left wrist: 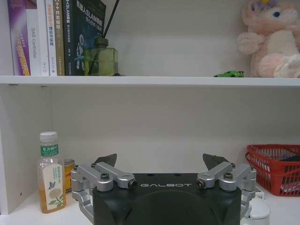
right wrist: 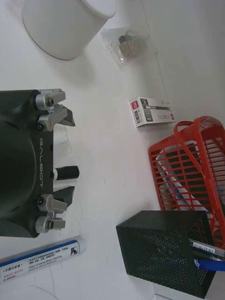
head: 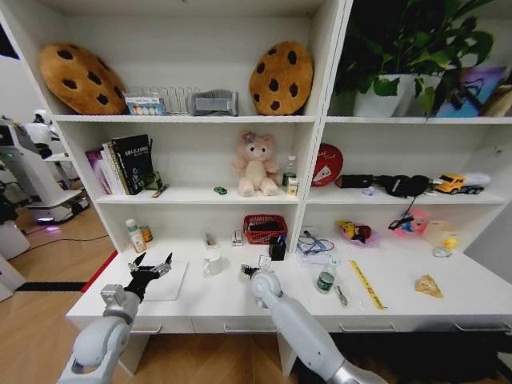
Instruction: Organize the objects on the table.
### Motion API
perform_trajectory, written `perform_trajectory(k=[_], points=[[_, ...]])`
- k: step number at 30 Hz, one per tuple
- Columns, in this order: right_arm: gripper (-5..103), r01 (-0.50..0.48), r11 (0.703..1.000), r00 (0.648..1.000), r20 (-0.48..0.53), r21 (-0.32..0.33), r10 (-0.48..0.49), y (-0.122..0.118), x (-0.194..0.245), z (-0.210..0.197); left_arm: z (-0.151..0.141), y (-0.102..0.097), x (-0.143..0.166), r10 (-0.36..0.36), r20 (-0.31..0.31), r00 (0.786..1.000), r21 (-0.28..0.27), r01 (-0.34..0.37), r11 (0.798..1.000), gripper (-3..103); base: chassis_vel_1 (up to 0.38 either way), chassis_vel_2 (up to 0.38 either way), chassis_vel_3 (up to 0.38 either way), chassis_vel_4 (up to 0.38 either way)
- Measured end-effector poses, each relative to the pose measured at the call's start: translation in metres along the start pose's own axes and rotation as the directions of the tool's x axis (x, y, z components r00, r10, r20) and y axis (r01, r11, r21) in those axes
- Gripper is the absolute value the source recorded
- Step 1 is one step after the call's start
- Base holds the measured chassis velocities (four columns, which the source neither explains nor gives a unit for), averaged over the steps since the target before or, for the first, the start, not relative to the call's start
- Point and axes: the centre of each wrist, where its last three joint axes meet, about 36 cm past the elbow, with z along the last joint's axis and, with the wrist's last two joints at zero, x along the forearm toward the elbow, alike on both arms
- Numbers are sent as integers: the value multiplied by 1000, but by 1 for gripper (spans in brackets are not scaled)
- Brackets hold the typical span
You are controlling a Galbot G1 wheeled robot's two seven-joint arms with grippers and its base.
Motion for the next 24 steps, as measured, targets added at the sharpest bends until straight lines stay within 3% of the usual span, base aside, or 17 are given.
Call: perform_trajectory(k=[24], points=[[64,-24,1000,1000,-15,-3,24,-10,-7,5,0,0,0,0,0,1000,0,0,1000,100,0,0,0,0]])
